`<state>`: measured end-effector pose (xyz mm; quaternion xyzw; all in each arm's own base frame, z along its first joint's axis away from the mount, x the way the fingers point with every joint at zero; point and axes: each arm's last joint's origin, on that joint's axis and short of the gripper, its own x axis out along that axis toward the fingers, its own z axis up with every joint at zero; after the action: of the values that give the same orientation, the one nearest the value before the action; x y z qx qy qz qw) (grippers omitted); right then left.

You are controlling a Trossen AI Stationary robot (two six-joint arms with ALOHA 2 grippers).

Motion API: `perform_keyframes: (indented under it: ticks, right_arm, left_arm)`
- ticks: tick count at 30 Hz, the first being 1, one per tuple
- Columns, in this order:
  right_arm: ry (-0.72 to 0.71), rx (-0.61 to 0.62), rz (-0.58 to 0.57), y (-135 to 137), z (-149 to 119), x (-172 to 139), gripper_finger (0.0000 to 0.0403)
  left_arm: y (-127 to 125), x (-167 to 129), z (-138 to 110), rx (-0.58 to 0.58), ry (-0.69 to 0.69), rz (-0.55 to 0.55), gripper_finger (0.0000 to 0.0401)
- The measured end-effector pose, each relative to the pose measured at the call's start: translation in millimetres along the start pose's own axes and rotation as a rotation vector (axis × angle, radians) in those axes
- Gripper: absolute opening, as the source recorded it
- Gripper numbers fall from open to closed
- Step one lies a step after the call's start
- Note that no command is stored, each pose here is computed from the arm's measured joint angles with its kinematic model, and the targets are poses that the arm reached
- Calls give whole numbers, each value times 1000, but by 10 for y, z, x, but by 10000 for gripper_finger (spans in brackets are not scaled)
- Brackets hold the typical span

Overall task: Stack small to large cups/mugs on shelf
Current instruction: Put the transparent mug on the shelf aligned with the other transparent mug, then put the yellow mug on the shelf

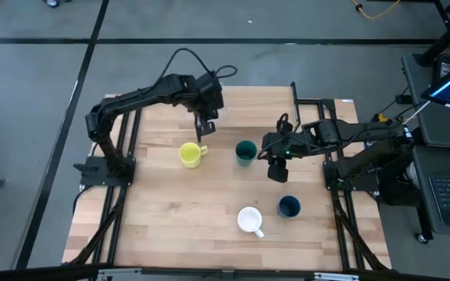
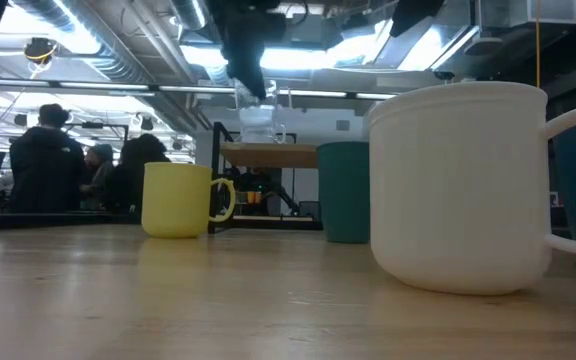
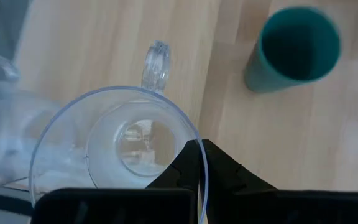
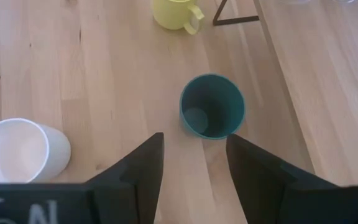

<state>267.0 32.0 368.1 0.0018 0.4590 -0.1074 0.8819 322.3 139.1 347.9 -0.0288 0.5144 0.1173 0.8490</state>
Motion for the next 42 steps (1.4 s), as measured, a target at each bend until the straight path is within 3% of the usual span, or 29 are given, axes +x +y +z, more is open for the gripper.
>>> perform_keyframes:
  ticks: [12, 32, 37, 42]
  right_arm:
    - [0, 0, 1, 0, 0, 0, 177]
    - [0, -2, 2, 1, 0, 0, 177]
    - [8, -5, 0, -1, -8, -1, 177]
    - [11, -2, 0, -2, -10, -3, 177]
  left_arm:
    - [35, 120, 10, -12, 28, 2, 1]
    - [48, 107, 40, -32, -4, 37, 92]
    - [49, 33, 54, -37, -10, 38, 107]
    - [57, -259, 164, -36, -78, 51, 112]
